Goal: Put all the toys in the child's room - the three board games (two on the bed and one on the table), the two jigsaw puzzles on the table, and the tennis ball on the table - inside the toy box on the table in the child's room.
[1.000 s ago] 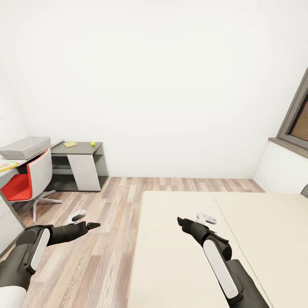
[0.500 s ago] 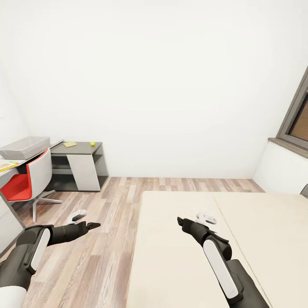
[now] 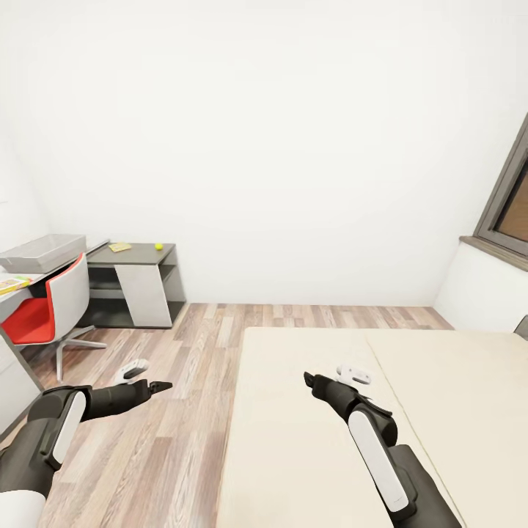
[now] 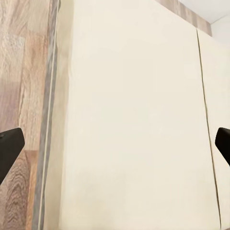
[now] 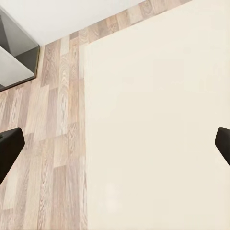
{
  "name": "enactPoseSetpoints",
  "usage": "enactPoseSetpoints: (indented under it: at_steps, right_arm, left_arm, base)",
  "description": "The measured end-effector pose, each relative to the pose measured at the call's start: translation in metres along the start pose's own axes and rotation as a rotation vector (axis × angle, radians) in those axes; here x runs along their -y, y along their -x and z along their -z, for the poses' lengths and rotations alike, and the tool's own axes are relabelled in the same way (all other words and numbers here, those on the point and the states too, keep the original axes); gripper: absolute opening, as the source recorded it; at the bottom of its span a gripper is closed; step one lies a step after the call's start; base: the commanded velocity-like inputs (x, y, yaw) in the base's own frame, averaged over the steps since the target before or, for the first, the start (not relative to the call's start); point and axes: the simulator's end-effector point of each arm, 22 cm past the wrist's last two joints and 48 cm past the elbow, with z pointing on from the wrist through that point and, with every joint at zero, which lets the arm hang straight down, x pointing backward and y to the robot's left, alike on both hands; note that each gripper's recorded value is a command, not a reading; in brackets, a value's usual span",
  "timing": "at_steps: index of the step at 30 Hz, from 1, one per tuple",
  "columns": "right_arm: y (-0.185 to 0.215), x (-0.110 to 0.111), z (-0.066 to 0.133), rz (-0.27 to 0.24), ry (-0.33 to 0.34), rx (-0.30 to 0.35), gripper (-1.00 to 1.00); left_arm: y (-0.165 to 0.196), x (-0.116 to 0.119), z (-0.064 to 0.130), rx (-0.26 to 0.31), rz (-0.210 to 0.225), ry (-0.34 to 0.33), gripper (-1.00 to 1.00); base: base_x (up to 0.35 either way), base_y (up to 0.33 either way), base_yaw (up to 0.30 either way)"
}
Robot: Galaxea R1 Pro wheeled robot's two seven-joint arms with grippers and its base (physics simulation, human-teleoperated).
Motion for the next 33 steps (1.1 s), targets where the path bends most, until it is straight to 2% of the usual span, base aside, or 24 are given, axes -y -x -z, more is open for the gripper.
enactPoseSetpoints:
  at_steps: [17,33]
  right_arm:
    - [0.0004,-0.0006,0.0003,0.000,0.002,0.001,1.00]
    - [0.0032,-0.0021,0.0023,0.000,0.005,0.007,1.00]
  left_arm:
    - [-0.0002,0.0000,-0.0001,-0.001,0.000,0.001,1.00]
    - [0.0018,0.0019,0.0020,0.005,-0.004,-0.001,1.00]
  base:
    - [0.000,0.000,-0.002]
    - [0.000,0.000,-0.057]
